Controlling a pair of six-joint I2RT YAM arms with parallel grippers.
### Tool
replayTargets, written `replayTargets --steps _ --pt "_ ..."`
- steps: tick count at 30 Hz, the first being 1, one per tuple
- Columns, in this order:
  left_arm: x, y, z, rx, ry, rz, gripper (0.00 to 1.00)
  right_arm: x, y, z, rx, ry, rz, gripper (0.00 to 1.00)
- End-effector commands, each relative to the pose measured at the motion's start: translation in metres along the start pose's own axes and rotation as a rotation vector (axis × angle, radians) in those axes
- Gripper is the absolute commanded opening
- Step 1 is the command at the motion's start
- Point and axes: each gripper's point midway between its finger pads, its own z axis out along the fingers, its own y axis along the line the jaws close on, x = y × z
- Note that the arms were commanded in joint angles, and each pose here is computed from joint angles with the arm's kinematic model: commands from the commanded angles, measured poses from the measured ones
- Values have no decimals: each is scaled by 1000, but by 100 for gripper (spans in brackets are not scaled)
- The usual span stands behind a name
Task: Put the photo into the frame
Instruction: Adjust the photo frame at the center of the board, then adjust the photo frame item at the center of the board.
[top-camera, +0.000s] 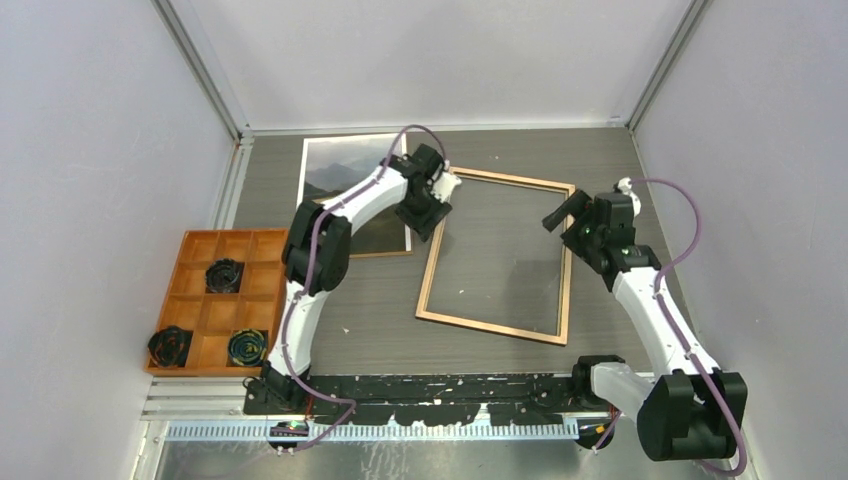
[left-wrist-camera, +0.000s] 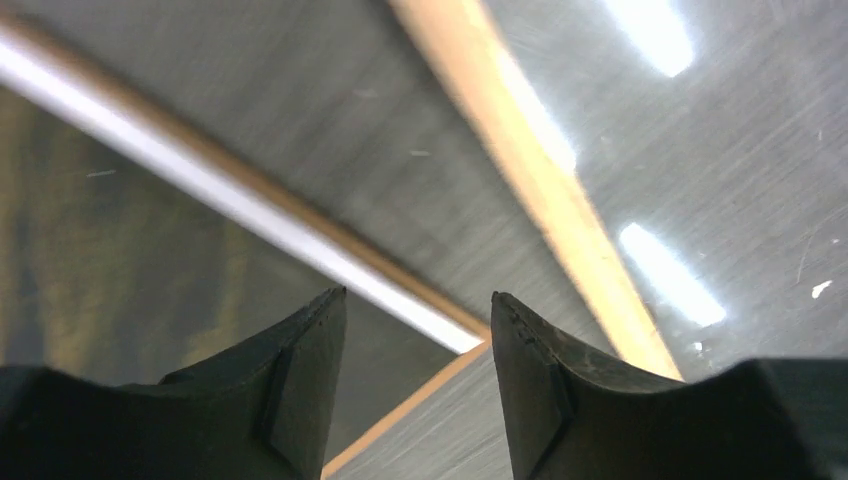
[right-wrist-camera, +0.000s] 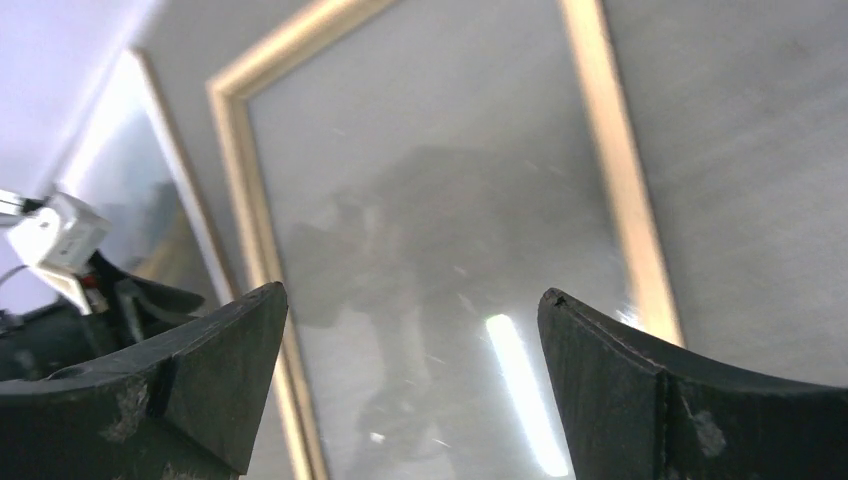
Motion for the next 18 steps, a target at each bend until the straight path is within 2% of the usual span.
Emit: replayTargets --steps 1,2,4,7,10,12,18 --pt "-28 79 -117 -59 -212 -135 59 -54 93 -7 -317 -62 108 100" --pt "-23 100 -131 -90 -225 -170 62 -65 119 -7 -405 -58 120 100" --pt "-11 146 -159 -156 -266 -252 71 -67 161 5 -464 -23 103 100" --pt "22 212 -186 -265 -264 -380 77 -37 216 29 -369 39 -90 100" --pt "61 266 -195 -382 -216 -487 76 8 274 56 -405 113 -202 100" --pt "92 298 -195 -472 -170 -559 74 38 296 77 -412 157 -235 100" --pt "137 338 -174 -614 -62 -637 66 121 316 139 -353 245 -324 100"
